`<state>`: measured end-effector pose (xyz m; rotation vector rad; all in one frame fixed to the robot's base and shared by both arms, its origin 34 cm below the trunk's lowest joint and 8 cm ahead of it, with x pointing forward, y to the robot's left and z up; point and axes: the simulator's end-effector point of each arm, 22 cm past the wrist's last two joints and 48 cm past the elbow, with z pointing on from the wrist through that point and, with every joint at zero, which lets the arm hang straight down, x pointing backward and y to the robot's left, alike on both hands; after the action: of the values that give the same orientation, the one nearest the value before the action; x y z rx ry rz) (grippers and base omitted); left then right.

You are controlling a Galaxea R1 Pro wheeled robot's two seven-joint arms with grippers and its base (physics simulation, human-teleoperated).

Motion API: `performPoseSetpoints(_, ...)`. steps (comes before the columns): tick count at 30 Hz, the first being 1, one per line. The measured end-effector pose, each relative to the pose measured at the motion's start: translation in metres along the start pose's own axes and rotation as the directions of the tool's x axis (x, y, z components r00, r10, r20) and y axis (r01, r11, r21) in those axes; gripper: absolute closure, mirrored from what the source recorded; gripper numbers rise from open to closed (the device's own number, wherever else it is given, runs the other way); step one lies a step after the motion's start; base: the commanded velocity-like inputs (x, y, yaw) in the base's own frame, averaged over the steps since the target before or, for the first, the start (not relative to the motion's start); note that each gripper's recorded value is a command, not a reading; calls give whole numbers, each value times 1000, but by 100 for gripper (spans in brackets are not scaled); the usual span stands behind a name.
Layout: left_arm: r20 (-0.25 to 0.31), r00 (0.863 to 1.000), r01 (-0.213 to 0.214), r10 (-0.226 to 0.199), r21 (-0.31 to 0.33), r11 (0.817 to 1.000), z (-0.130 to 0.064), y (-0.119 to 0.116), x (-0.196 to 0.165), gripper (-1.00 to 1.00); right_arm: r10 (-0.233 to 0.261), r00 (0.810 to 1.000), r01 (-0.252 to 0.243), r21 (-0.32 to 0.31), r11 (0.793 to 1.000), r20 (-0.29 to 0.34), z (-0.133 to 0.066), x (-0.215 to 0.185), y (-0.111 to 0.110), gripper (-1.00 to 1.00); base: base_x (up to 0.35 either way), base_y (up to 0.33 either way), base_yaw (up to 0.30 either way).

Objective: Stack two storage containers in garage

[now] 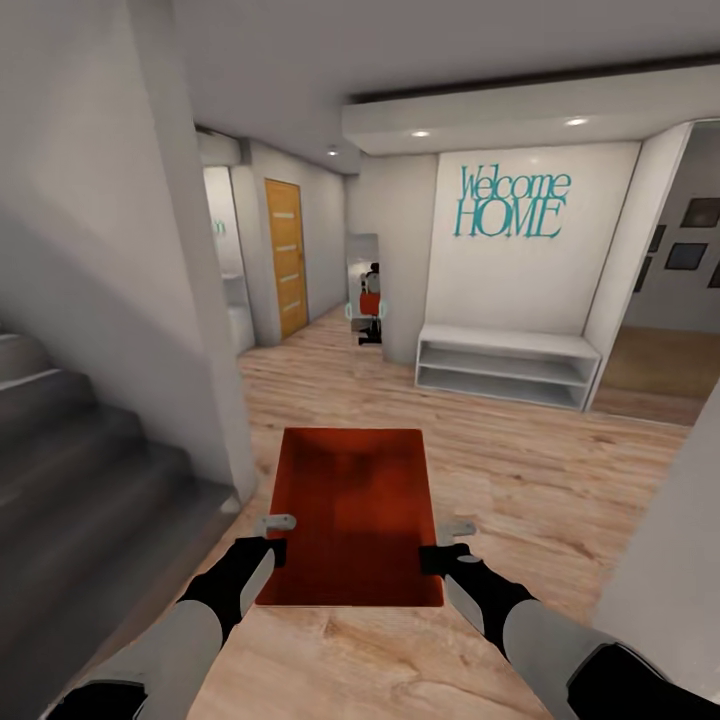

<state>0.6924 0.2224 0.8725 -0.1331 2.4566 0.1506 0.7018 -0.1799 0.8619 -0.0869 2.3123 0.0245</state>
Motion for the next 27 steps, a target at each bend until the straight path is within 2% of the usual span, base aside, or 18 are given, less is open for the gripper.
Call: performPoseSetpoints(27,7,1000,1,-1,0,1000,-1,-1,-3,100,0,1000,0,0,1000,7,0,-3,-1,100,322,0,0)
